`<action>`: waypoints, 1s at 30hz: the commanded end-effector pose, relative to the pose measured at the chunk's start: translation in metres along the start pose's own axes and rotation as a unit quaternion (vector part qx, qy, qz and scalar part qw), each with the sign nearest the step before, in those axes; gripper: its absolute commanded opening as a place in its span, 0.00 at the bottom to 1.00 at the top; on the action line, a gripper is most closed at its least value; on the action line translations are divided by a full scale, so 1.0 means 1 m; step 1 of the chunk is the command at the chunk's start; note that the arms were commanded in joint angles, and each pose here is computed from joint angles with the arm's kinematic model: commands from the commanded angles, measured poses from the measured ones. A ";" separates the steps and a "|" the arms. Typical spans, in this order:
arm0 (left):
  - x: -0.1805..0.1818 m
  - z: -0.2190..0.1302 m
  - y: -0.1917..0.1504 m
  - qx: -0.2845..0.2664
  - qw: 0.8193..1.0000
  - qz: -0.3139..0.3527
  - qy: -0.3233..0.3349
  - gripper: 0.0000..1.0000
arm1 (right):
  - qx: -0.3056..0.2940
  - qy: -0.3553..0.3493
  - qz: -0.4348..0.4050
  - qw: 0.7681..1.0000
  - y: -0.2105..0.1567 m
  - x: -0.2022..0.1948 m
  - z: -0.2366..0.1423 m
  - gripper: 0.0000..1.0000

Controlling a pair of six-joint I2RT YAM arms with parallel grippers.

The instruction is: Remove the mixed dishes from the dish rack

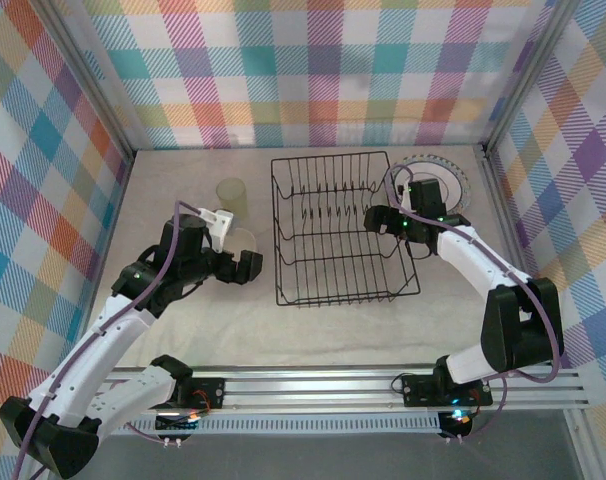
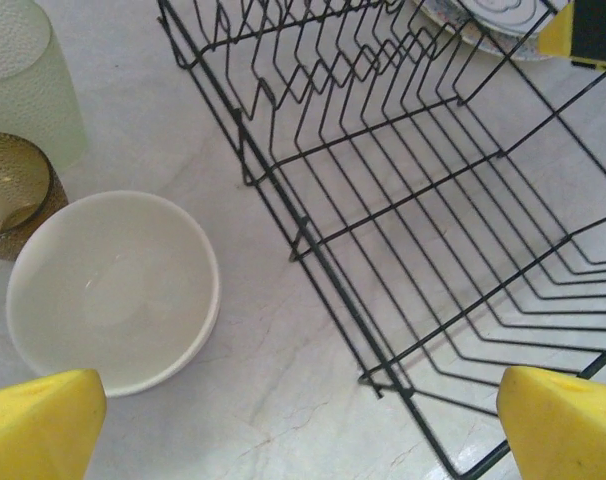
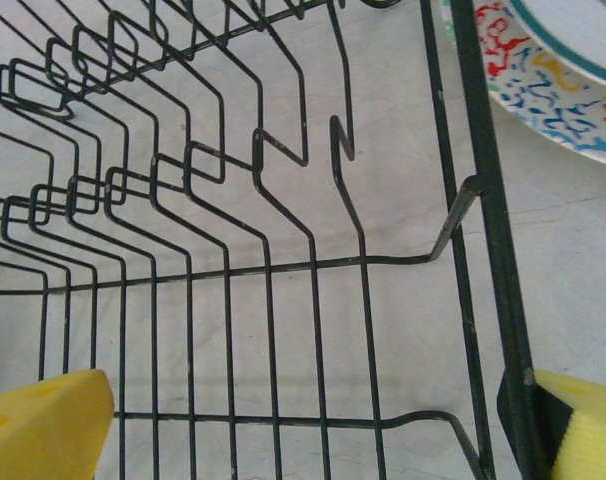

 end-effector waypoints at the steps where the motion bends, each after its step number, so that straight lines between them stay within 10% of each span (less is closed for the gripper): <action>1: -0.004 0.003 0.004 -0.018 1.000 -0.014 -0.021 1.00 | -0.013 0.060 -0.016 0.998 0.009 0.021 0.003 0.99; 11: -0.003 0.004 0.005 -0.032 0.999 -0.026 -0.022 1.00 | -0.015 0.077 -0.017 0.997 0.015 0.036 0.004 0.99; 19: 0.007 -0.005 0.012 -0.096 0.994 -0.041 0.038 1.00 | -0.133 -0.013 0.026 0.991 0.014 0.016 -0.066 0.99; 30: 0.055 -0.007 -0.018 -0.244 0.924 -0.113 0.271 1.00 | -0.240 -0.097 0.045 0.965 -0.030 -0.016 -0.118 0.99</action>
Point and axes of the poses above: each hand's point on the last joint's axis, 136 mm out from that joint toward the fingers, its own z axis out along the fingers, its own x axis along the line the jaws close on, y = z × x, the point moved 10 cm from there along -z, back along the fingers, and after that the axes turned 4 degrees about -z, right-handed, at the moved point
